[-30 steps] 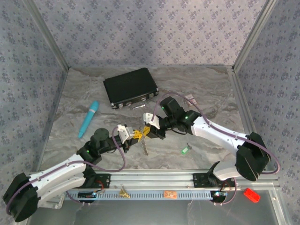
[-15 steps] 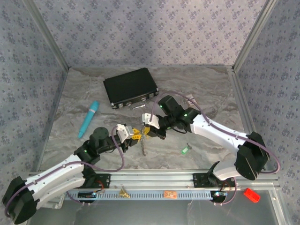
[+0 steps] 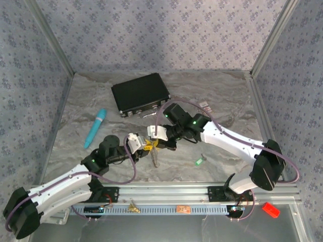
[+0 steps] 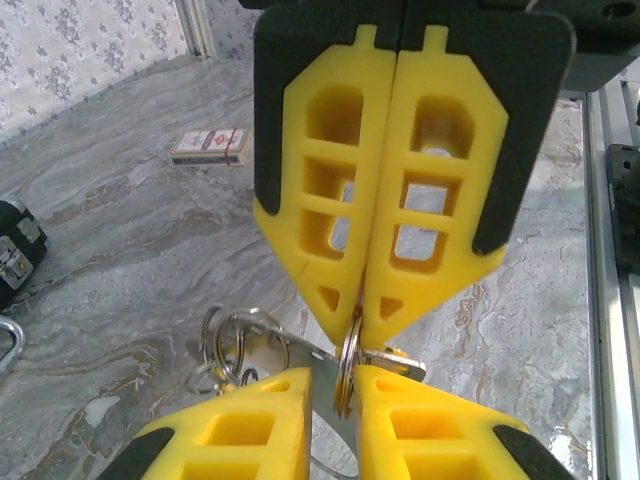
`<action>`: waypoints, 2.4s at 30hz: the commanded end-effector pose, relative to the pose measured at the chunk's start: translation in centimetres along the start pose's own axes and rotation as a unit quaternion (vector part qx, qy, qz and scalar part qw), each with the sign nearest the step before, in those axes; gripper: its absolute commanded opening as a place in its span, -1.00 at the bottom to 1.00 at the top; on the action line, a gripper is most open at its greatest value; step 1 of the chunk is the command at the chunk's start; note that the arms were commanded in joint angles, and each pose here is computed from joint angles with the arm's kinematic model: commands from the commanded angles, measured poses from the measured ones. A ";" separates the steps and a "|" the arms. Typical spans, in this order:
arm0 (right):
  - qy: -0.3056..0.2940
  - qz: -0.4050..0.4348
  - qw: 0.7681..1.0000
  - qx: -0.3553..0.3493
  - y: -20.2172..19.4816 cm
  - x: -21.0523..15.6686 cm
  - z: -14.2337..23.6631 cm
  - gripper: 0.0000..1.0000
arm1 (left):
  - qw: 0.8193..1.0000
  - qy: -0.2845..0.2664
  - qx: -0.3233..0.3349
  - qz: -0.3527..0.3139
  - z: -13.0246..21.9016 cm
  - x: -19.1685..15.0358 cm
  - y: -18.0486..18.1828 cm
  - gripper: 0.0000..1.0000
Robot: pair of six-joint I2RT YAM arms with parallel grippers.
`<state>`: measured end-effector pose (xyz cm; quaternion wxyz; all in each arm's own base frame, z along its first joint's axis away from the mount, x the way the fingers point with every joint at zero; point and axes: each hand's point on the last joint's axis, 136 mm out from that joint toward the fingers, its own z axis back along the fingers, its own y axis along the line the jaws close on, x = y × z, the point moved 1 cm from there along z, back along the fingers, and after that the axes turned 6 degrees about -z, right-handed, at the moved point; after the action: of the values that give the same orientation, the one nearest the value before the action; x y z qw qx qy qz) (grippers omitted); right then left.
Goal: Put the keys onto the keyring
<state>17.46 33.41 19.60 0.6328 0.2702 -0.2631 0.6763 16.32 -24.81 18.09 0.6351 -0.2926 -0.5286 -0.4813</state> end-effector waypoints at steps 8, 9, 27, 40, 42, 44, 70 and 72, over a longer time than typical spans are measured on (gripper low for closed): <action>0.044 0.026 0.999 0.001 0.3 -0.2 -0.6 -1.00 | 0.999 -0.028 -0.014 -0.021 0.1 2.4 -0.2 -0.77; 0.044 0.027 0.999 0.001 0.3 -0.2 -0.6 -1.00 | 0.999 -0.029 -0.014 -0.022 0.1 2.5 -0.2 -0.79; -0.086 -0.047 0.995 0.029 0.1 -0.1 1.2 -0.46 | 0.996 -0.088 -0.018 -0.021 0.4 3.5 -0.6 -1.00; -0.114 -0.054 0.991 0.049 0.3 0.4 0.7 -0.61 | 0.995 -0.097 -0.019 -0.016 0.5 3.3 -0.7 -1.00; -0.114 -0.055 0.991 0.050 0.2 0.5 0.7 -0.73 | 0.995 -0.098 -0.018 -0.016 0.5 3.4 -0.7 -1.00; -0.112 -0.055 0.991 0.052 0.2 0.5 0.6 -0.93 | 0.995 -0.096 -0.018 -0.014 0.5 3.3 -0.7 -1.00; 0.005 0.006 1.000 0.021 0.5 0.5 0.4 -1.00 | 0.999 -0.033 -0.022 -0.024 0.3 2.5 -0.6 -0.87; 0.003 0.006 1.000 0.023 0.5 0.6 0.4 -1.00 | 0.999 -0.036 -0.023 -0.026 0.3 2.6 -0.6 -0.94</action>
<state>17.43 33.03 19.48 0.6353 0.2746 -0.2483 0.6777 15.82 -24.96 18.32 0.6229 -0.3003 -0.5289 -0.4920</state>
